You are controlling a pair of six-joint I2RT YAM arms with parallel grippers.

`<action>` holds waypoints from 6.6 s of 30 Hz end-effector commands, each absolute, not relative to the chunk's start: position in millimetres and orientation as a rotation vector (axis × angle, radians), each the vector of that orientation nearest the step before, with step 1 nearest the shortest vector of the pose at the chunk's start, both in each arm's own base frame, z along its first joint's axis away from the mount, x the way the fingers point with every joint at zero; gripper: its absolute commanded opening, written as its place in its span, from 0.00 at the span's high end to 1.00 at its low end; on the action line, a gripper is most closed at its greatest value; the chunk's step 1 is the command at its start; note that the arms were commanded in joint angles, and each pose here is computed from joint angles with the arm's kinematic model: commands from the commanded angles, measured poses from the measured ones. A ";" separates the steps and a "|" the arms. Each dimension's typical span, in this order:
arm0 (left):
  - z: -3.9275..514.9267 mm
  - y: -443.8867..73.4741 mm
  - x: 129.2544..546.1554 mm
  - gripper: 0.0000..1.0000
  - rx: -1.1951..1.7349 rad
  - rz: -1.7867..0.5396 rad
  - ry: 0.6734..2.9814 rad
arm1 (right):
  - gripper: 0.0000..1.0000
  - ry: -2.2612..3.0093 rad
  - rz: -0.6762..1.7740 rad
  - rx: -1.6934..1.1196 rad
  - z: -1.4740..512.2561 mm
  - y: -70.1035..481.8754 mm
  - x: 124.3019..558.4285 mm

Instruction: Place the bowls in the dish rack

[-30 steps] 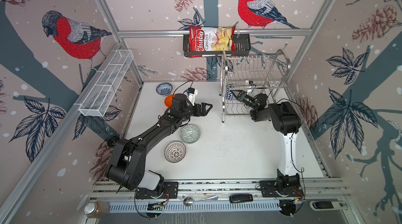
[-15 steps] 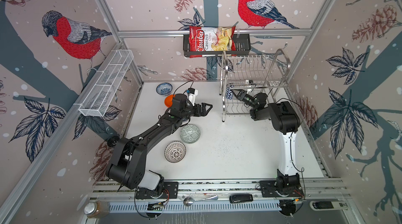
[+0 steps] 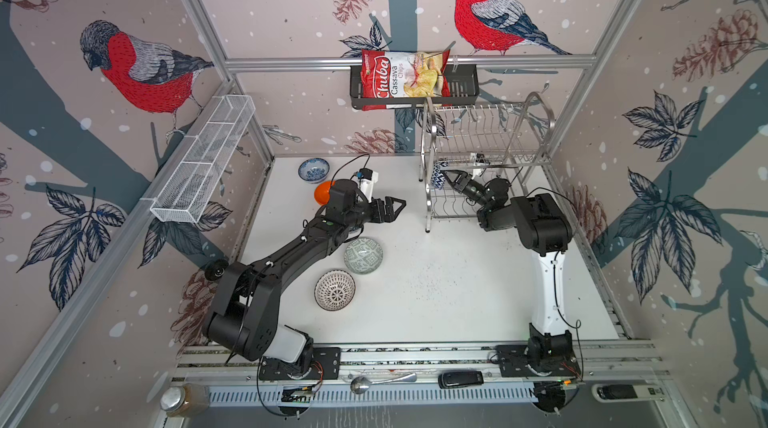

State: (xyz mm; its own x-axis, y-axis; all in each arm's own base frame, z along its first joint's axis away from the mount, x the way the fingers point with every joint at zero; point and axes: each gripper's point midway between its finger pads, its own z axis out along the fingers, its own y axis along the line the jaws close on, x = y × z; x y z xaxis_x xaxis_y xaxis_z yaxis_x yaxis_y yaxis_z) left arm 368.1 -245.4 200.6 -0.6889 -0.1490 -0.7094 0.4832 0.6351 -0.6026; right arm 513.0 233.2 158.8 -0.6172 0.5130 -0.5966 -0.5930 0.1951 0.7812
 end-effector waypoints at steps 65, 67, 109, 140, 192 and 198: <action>207.5 -246.5 370.6 0.02 0.268 -1.061 2.068 | 0.75 1.577 1.619 -0.094 162.1 234.6 502.3; 208.1 -246.5 370.4 0.02 0.271 -1.060 2.066 | 0.75 1.576 1.615 -0.094 162.6 233.8 500.7; 209.6 -245.2 370.8 0.02 0.272 -1.051 2.063 | 0.65 1.508 1.547 -0.122 179.8 220.7 483.2; 208.6 -246.0 371.0 0.02 0.272 -1.057 2.067 | 0.54 1.418 1.503 -0.133 198.9 208.2 478.3; 208.3 -246.0 370.9 0.03 0.275 -1.054 2.069 | 0.00 1.525 1.209 0.002 199.9 192.2 494.1; 209.0 -245.5 370.6 0.02 0.274 -1.052 2.068 | 0.01 1.534 1.205 0.081 203.0 184.1 492.0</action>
State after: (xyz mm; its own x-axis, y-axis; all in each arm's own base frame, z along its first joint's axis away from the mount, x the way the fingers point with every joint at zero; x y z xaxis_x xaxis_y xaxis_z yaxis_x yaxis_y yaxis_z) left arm 369.5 -245.3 202.9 -0.6842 -0.1490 -0.7139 0.4869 0.6354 -0.5993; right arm 490.3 189.6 195.3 -0.3895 0.5829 -0.7131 -0.5459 0.4775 0.6885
